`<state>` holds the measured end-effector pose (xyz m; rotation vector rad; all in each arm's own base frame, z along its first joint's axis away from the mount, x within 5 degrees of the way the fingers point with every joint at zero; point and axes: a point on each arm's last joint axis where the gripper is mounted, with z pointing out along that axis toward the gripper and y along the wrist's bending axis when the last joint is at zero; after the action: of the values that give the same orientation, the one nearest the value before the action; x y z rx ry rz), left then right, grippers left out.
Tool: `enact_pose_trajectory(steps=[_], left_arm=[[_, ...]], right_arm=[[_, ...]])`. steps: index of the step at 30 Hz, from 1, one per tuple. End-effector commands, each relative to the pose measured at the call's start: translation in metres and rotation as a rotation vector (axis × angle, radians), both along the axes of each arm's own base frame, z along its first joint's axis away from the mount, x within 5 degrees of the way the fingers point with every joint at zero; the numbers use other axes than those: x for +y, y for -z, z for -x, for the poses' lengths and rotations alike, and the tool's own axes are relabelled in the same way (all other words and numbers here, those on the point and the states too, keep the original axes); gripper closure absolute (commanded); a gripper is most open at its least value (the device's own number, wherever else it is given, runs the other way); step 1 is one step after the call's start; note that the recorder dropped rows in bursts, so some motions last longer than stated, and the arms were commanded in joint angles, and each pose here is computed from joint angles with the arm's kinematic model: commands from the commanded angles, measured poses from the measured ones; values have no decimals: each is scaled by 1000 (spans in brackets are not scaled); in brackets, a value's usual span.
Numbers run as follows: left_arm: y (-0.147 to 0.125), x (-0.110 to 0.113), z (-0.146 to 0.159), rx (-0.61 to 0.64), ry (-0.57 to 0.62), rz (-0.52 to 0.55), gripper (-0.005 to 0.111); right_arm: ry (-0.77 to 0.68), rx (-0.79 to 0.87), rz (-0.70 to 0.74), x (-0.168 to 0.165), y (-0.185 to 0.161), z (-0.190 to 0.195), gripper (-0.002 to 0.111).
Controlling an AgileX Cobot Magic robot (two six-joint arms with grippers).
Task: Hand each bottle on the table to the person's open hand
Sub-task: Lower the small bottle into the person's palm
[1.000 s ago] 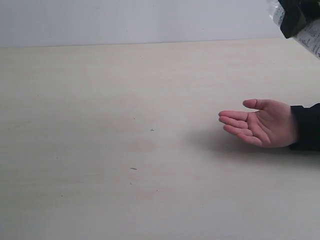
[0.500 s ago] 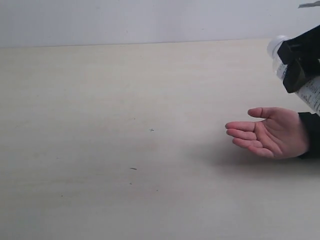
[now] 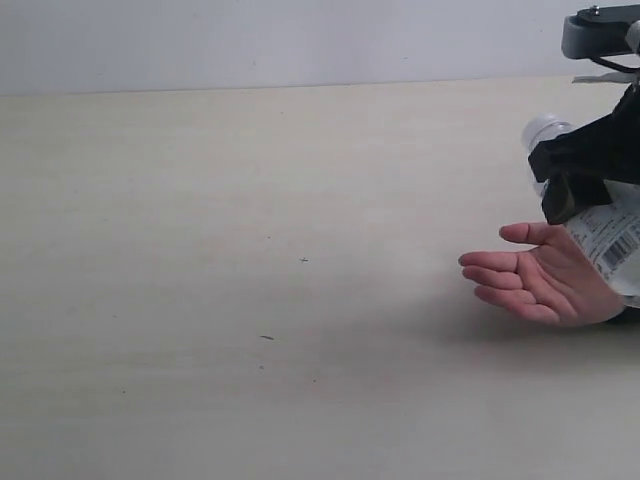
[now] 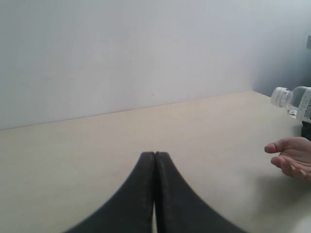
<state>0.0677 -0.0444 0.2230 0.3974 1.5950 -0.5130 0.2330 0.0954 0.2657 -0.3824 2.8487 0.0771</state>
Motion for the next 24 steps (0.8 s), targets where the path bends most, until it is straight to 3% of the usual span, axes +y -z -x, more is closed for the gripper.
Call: enact_pose_trajectory(steps=[1, 6, 24], left_arm=[[1, 0, 1, -9, -1, 2, 107], [1, 0, 1, -9, -1, 2, 107], [1, 0, 1, -9, -1, 2, 107]], right_arm=[[16, -80, -38, 1, 10, -2, 108], [39, -126, -69, 3, 22, -5, 108], [40, 3, -14, 14, 88, -33, 108]])
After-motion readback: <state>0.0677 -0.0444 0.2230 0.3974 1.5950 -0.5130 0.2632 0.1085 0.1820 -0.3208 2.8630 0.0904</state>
